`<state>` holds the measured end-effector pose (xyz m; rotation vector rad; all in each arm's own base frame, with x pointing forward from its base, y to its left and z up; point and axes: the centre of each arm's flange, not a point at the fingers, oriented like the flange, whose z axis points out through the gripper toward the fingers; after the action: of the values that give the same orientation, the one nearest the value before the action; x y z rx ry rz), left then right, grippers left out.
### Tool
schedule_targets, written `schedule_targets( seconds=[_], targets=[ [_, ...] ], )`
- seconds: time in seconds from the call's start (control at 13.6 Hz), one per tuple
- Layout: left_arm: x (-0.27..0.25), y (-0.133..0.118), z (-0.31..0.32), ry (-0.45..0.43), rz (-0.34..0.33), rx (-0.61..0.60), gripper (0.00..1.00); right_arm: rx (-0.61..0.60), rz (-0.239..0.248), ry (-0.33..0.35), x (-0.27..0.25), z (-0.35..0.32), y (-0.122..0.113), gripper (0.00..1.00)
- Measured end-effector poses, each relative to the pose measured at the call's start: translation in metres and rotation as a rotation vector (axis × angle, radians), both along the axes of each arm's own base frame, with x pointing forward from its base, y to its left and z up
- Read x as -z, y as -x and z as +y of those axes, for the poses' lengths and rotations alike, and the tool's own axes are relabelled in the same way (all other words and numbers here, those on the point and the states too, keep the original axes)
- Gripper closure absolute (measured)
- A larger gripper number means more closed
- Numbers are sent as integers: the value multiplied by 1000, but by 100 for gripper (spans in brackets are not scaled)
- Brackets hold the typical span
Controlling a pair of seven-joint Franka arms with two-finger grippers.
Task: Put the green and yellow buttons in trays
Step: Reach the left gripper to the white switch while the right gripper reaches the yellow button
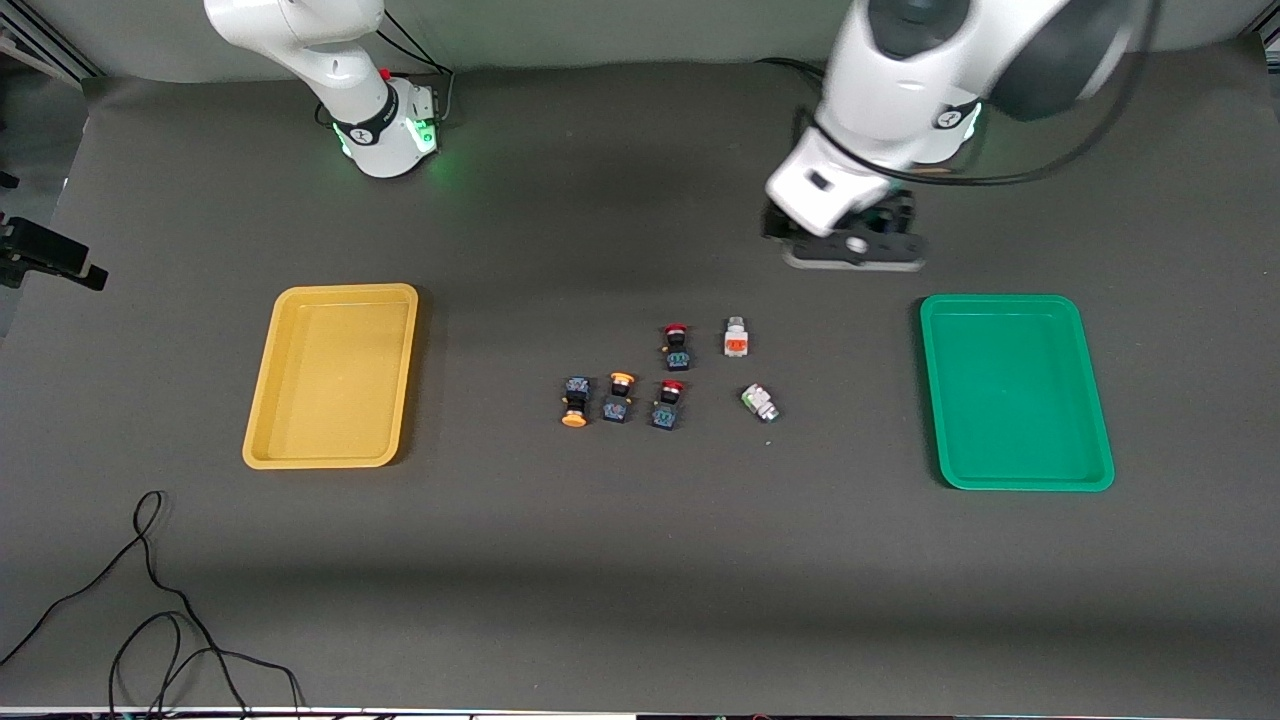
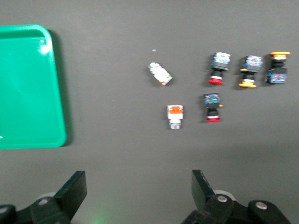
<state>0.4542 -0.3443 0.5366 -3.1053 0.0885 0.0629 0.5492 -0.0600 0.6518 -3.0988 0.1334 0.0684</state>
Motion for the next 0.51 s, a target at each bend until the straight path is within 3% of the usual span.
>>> schedule_targets(
  seconds=[0.29,0.51],
  targets=[
    [39,6,-29,12,18,1,0,-53,41,0,22,30,-10,0],
    [103,1,-27,32,14,-16,0,-94,56,9,60,64,-30,0]
  ],
)
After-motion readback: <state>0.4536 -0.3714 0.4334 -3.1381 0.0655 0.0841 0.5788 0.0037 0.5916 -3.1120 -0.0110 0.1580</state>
